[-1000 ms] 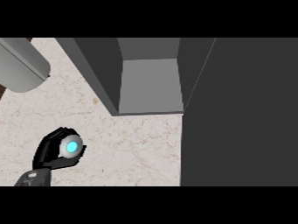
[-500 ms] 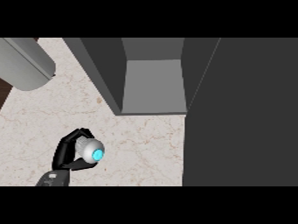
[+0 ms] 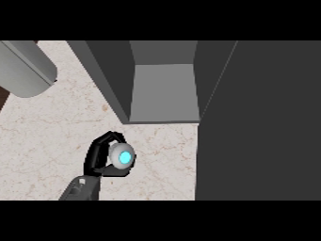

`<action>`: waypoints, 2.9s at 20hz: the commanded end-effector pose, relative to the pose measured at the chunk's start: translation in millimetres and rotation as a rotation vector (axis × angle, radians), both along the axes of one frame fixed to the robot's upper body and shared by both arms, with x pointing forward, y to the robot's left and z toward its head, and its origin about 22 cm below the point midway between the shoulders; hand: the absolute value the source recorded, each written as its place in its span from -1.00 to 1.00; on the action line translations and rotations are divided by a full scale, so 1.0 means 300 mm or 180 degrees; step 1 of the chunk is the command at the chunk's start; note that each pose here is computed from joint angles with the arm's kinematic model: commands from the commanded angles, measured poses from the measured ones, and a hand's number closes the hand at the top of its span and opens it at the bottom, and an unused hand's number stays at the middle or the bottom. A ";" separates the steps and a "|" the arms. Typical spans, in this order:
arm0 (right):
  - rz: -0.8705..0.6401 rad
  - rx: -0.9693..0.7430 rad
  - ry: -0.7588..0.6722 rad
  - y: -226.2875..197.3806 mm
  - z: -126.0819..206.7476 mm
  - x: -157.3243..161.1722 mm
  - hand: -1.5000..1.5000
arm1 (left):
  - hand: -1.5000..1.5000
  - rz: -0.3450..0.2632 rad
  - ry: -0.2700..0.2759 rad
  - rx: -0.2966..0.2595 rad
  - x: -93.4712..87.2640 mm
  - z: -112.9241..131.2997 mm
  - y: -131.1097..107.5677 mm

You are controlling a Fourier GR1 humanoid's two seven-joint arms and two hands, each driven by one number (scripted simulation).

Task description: Pick up the bottled water, place it into the cabinet and close the cabinet

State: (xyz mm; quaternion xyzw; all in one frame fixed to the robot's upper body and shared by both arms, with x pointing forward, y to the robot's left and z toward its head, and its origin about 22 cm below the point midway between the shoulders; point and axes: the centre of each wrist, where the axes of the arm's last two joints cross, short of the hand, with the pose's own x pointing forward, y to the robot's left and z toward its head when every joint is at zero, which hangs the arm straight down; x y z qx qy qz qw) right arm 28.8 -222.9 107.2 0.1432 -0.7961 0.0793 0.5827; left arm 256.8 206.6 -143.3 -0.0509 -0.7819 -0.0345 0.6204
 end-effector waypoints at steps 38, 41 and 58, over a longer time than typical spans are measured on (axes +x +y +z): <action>0.0026 -0.0045 -0.0270 -0.089 0.039 -0.025 -1.00 | -1.00 0.1570 0.0214 0.1367 0.559 0.574 -0.371; 0.0114 -0.0040 -0.0303 -0.099 0.061 -0.032 -1.00 | -1.00 0.1686 0.0269 0.1395 0.545 0.543 -0.380; 0.0191 0.0034 -0.0353 -0.077 0.058 -0.030 -1.00 | 1.00 0.0718 -0.0523 -0.0149 0.578 0.681 -0.424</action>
